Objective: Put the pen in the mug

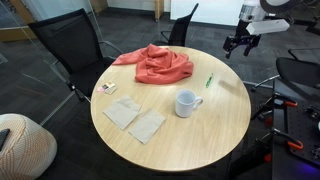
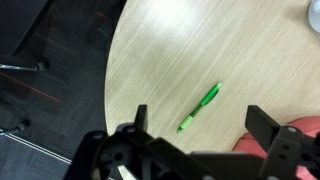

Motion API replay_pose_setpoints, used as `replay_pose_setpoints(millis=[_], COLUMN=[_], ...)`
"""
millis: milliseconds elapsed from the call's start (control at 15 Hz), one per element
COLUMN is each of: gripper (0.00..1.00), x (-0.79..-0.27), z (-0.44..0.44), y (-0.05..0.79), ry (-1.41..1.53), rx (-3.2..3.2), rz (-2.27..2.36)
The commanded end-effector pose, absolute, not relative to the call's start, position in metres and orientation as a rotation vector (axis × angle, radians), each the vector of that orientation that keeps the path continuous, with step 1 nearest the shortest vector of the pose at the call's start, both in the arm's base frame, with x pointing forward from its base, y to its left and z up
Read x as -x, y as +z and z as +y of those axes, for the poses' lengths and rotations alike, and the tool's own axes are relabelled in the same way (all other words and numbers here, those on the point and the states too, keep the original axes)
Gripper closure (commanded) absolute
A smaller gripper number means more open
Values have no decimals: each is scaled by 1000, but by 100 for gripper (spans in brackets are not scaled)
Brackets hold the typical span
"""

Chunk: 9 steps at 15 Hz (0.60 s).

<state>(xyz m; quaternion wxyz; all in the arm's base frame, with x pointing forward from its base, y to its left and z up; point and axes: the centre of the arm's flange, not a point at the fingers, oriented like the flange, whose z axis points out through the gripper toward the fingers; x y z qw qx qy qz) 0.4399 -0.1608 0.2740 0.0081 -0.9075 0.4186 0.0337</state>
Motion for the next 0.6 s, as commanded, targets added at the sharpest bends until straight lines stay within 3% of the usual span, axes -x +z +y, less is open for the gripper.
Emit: replay_pose_setpoints(millis=[0,533], gripper=[0,0], x=[-447,-463], z=[-169,-189], y=[265,204], ry=[107,-15], rx=[2764,2581], rz=[1389,1691])
